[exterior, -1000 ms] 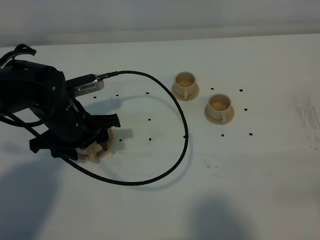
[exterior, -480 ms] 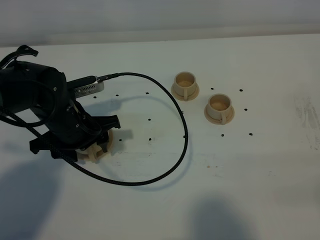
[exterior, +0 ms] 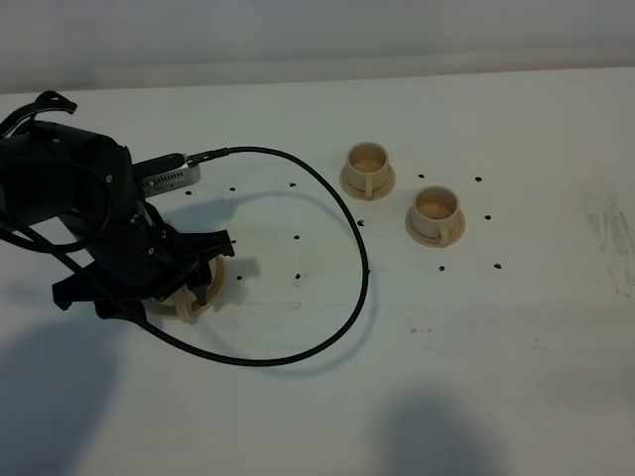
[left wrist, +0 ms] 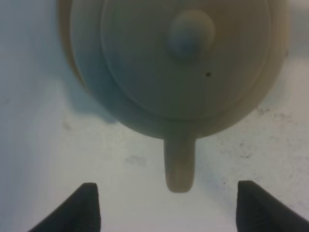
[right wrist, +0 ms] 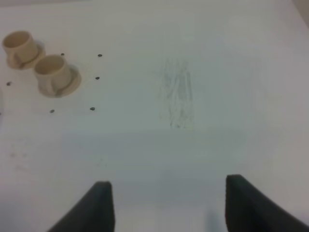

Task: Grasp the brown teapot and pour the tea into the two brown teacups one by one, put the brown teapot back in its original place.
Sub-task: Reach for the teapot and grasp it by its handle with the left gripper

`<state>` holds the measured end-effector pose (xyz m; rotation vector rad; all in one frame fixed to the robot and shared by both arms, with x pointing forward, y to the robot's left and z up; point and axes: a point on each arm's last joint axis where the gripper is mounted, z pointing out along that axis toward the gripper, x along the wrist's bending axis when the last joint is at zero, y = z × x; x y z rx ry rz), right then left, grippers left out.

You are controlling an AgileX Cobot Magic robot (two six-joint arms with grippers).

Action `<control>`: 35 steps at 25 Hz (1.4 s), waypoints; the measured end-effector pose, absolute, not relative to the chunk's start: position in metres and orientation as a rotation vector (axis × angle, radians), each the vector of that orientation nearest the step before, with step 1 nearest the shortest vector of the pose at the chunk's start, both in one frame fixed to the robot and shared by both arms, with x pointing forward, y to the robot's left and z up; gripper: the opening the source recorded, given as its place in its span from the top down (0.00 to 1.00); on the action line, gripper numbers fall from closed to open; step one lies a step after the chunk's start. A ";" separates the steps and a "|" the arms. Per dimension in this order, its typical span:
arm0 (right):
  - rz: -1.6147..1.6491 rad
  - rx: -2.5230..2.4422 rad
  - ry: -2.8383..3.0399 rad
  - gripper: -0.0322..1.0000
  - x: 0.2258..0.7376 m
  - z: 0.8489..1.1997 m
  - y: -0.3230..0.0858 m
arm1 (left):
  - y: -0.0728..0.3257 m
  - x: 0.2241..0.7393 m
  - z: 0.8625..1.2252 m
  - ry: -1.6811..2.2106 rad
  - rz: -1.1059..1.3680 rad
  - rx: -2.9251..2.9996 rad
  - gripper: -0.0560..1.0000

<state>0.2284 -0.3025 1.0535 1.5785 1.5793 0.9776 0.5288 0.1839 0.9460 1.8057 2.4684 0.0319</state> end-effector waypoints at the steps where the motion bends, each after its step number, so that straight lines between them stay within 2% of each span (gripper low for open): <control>1: 0.978 1.579 1.579 0.50 0.228 1.053 -0.303 | 0.184 0.529 0.946 2.474 0.031 1.800 0.89; 35: 0.978 1.579 1.579 0.50 0.228 1.053 -0.303 | 0.182 0.536 0.935 2.442 0.057 1.783 0.93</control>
